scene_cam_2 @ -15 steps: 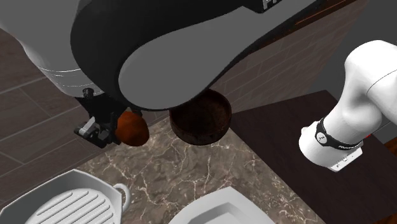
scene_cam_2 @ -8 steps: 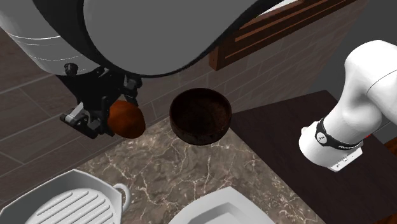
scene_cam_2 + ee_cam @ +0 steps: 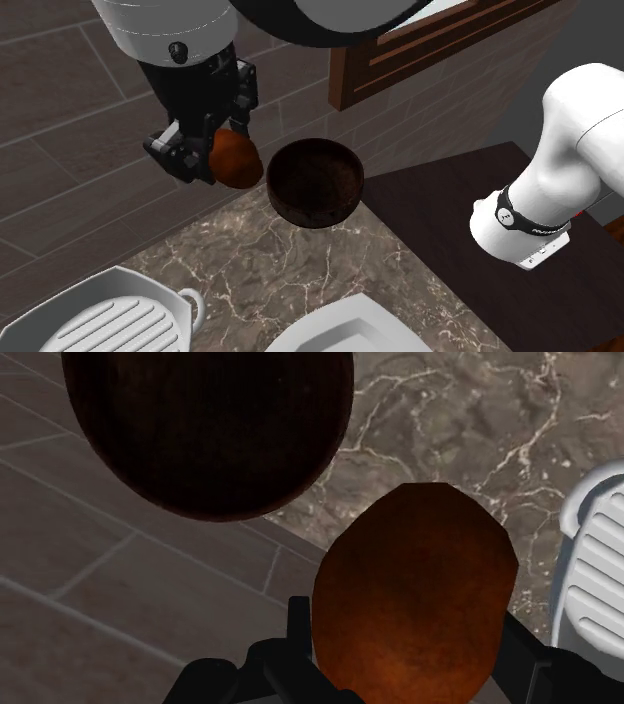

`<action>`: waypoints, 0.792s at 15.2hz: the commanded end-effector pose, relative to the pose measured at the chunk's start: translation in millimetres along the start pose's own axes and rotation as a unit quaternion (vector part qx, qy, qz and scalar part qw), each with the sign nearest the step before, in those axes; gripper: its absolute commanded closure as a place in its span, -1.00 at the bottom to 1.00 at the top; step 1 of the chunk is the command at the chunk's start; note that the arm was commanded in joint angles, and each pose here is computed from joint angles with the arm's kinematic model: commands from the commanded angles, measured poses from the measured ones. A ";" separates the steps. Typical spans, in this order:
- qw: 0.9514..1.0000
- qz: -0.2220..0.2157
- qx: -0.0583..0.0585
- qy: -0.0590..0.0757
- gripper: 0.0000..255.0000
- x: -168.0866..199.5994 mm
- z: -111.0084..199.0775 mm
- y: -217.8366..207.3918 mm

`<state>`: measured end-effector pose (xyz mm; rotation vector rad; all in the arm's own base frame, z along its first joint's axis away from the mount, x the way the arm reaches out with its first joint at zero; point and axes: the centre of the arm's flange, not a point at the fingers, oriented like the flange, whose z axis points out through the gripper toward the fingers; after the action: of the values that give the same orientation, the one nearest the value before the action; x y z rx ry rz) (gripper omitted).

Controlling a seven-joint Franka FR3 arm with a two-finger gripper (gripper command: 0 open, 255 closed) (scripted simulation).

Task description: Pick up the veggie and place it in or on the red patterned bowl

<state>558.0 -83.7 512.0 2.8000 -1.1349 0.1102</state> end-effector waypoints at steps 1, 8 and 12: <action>1.000 0.000 0.000 0.000 1.00 -16.2 -0.7 22.5; 1.000 0.000 0.000 0.000 1.00 -63.1 -2.9 96.9; 1.000 0.000 0.000 0.000 1.00 -65.4 18.0 95.2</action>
<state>445.2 -109.1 500.2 2.8000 -1.1351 0.1099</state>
